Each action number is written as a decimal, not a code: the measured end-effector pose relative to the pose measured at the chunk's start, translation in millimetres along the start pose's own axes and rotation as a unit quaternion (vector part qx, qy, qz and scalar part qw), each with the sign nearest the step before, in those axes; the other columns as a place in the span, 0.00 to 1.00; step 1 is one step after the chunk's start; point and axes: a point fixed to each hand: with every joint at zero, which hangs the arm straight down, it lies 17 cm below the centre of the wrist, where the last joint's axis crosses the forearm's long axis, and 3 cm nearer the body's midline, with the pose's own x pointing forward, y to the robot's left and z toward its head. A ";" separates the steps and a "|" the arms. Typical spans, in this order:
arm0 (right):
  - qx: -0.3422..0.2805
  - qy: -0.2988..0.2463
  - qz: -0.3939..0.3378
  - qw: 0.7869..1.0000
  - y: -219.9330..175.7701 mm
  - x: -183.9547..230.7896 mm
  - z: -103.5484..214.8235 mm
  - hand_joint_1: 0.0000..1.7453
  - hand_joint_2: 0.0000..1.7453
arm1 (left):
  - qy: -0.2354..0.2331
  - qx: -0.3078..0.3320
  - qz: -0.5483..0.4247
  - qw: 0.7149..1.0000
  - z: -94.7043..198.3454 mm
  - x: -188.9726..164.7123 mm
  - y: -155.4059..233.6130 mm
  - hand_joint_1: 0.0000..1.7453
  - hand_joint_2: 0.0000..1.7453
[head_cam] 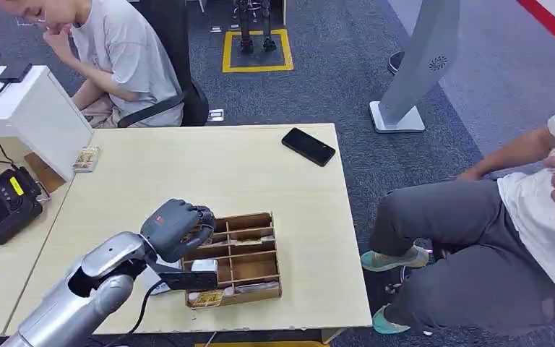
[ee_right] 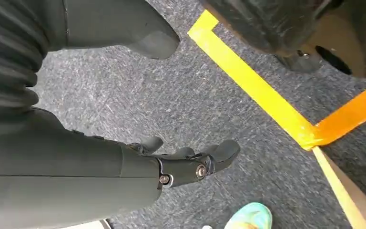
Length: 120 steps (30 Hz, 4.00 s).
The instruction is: Pass the card to the sensor for recognition and then transmit it.
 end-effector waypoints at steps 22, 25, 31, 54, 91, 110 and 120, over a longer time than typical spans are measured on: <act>0.001 0.005 0.004 1.000 2.8 -2.4 2.8 0.00 1.00 | -0.020 0.025 0.059 0.998 -0.4 6.2 28.8 1.00 1.00; 0.000 0.016 0.003 1.000 2.9 -13.2 5.9 0.00 1.00 | -0.029 0.053 0.067 0.996 -3.6 -5.2 92.9 1.00 1.00; 0.008 0.043 -0.018 0.999 12.1 -36.6 15.0 0.00 1.00 | -0.057 0.137 0.008 0.989 13.3 -10.7 289.8 1.00 1.00; 0.000 0.064 -0.047 0.997 11.5 -49.0 21.2 0.00 1.00 | -0.002 0.219 -0.102 0.970 59.3 -32.3 397.3 1.00 1.00; 0.037 0.078 0.010 0.996 24.8 -62.0 28.9 0.00 1.00 | 0.258 0.198 -0.120 0.938 3.5 -175.8 281.2 1.00 1.00; 0.031 0.051 0.016 0.998 20.4 -52.1 24.0 0.00 1.00 | 0.270 0.194 -0.118 0.936 6.9 -183.7 272.0 0.00 1.00; 0.034 0.069 0.013 0.997 21.0 -62.2 23.3 0.00 1.00 | 0.266 0.245 -0.117 0.925 34.7 -195.9 280.4 0.00 1.00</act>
